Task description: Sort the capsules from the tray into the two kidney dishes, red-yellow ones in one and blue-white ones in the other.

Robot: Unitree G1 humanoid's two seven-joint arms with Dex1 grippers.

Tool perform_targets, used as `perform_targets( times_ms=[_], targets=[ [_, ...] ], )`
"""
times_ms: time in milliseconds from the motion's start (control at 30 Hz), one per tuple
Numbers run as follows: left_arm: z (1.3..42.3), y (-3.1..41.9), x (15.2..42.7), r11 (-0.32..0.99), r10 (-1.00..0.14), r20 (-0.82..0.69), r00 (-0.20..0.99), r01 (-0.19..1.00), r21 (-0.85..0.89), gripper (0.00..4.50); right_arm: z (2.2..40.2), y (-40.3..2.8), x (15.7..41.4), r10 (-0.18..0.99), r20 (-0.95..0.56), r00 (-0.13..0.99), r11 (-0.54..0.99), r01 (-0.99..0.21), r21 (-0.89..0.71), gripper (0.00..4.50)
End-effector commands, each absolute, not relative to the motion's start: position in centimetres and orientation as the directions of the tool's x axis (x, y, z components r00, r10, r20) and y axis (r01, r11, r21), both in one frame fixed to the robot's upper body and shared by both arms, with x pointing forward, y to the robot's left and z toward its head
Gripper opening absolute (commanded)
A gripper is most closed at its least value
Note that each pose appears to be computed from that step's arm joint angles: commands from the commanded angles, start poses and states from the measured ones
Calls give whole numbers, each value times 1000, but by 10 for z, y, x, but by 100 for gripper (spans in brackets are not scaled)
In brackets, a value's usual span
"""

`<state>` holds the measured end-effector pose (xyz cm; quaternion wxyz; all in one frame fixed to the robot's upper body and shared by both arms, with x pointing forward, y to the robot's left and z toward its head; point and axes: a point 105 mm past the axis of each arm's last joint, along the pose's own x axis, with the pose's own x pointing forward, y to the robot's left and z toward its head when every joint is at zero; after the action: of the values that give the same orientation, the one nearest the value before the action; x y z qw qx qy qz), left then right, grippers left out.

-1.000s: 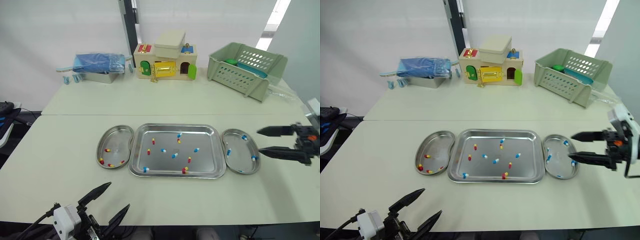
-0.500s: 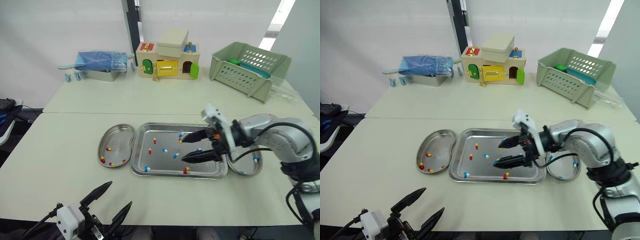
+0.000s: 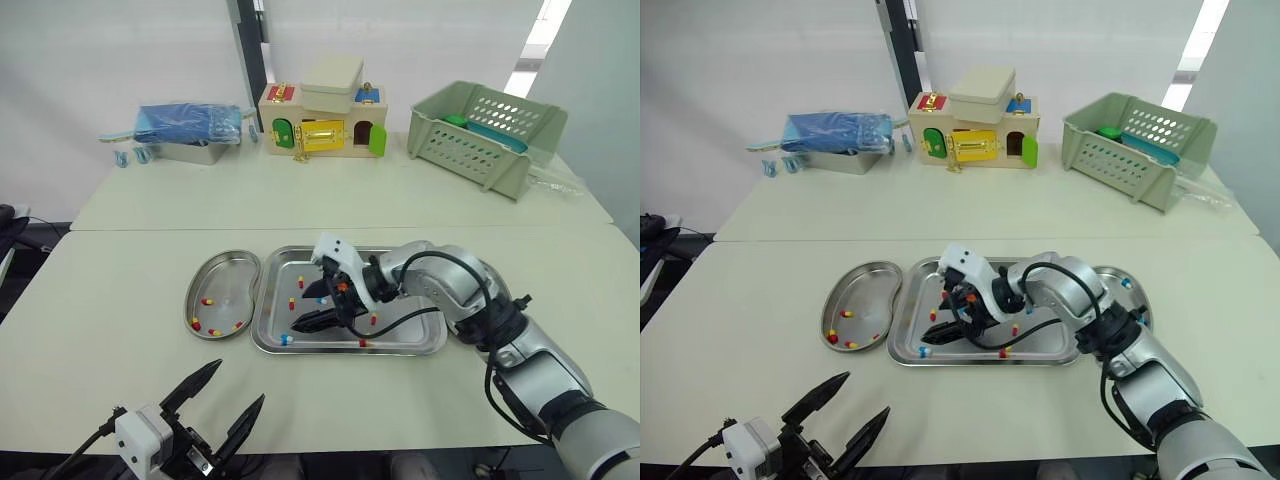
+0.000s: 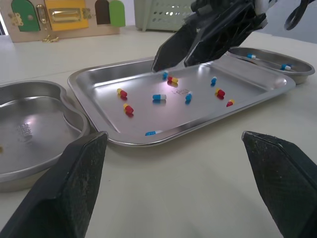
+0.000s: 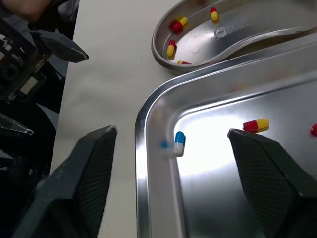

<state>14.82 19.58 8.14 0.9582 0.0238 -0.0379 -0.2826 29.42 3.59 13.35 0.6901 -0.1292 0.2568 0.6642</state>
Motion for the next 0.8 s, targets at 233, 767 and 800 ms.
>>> perform_targets(
  times_ms=[233, 767, 800],
  targets=[
    [90, 195, 148, 847, -531, 81, 844, 526, 78, 450, 133, 59, 294, 851, -525, -16, 37, -995, 90, 264],
    [92, 193, 149, 851, -525, 71, 848, 520, 71, 450, 119, 68, 295, 829, -560, -10, 24, -998, 52, 72],
    [92, 193, 149, 851, -525, 70, 848, 520, 71, 450, 119, 68, 294, 827, -562, -14, 20, -998, 53, 72]
  ],
)
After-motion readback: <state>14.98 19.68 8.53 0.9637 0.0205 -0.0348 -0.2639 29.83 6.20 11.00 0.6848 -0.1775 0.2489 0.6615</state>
